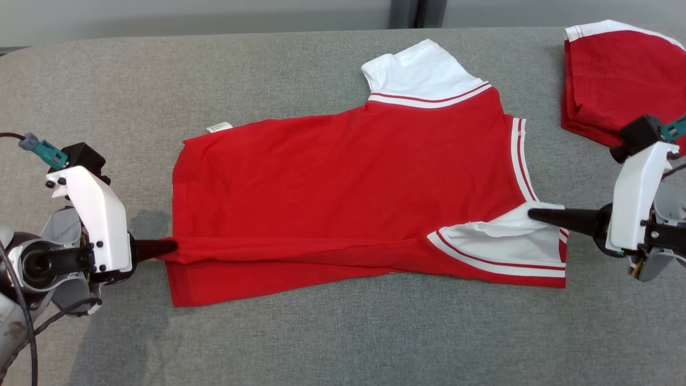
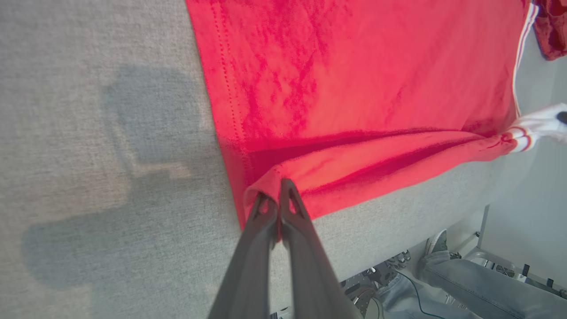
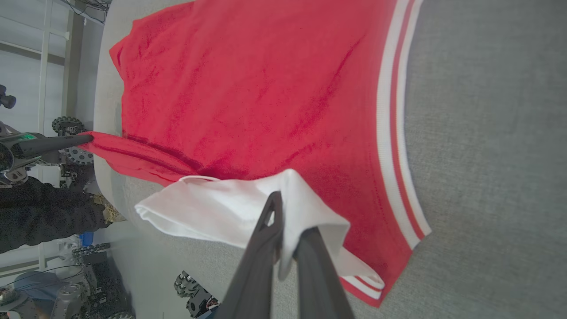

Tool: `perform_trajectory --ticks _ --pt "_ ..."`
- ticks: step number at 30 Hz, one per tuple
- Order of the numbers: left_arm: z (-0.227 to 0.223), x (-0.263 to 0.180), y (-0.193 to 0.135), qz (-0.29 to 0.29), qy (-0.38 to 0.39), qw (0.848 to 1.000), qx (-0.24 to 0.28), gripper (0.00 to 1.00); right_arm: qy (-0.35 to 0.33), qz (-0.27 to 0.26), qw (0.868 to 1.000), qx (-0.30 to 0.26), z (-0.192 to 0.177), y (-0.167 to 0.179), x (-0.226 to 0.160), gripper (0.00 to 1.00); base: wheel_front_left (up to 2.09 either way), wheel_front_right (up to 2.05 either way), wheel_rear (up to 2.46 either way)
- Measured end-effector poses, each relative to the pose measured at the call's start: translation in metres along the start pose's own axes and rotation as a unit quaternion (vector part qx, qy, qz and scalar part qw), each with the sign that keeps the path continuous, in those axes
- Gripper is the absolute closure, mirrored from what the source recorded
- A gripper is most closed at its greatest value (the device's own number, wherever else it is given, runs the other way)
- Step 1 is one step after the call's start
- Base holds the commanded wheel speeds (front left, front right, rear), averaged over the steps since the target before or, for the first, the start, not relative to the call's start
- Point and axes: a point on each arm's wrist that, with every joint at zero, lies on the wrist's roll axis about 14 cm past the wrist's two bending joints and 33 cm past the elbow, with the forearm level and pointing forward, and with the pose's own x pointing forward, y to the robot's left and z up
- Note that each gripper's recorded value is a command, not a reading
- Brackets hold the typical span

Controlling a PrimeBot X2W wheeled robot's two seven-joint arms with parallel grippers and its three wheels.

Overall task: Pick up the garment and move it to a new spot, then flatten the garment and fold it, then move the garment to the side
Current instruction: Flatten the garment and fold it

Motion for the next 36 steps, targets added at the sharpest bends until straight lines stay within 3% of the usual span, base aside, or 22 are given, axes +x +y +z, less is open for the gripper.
perform_trajectory --ticks 10,18,30,31,32,33,34,35,36 --pt "0.013 0.008 0.009 0.021 0.008 1.0 0.006 1.0 -0.009 -0.027 0.999 -0.029 0.029 -0.006 0.01 1.0 0.0 0.0 0.0" --pt "0.017 0.013 0.008 0.018 0.009 1.0 0.008 1.0 -0.023 -0.021 0.998 -0.055 0.047 0.01 0.026 1.0 0.0 0.0 0.0" --pt "0.022 0.018 0.001 0.008 0.002 1.0 0.011 1.0 -0.081 -0.029 0.993 -0.081 0.064 0.015 0.031 1.0 0.0 0.0 0.0" --pt "0.024 0.019 -0.001 0.004 -0.003 1.0 0.011 1.0 -0.088 -0.029 0.992 -0.082 0.066 0.015 0.031 0.75 0.0 0.0 0.0" --pt "0.026 0.019 -0.003 -0.001 -0.009 1.0 0.01 1.0 -0.094 -0.029 0.992 -0.081 0.068 0.015 0.031 0.75 0.0 0.0 0.0" --pt "0.027 0.019 -0.004 -0.005 -0.013 1.0 0.011 0.8 -0.096 -0.029 0.992 -0.08 0.068 0.016 0.03 0.17 0.0 0.0 0.0" --pt "0.027 0.019 -0.005 -0.006 -0.015 1.0 0.012 0.33 -0.1 -0.027 0.991 -0.079 0.069 0.017 0.03 0.0 0.0 0.0 0.0" --pt "0.027 0.018 -0.005 -0.006 -0.015 1.0 0.012 0.01 -0.106 -0.025 0.991 -0.078 0.069 0.018 0.03 0.0 0.0 0.0 0.0" --pt "0.027 0.017 -0.005 -0.006 -0.016 1.0 0.013 0.0 -0.11 -0.024 0.991 -0.078 0.069 0.02 0.029 0.0 0.0 0.0 0.0"
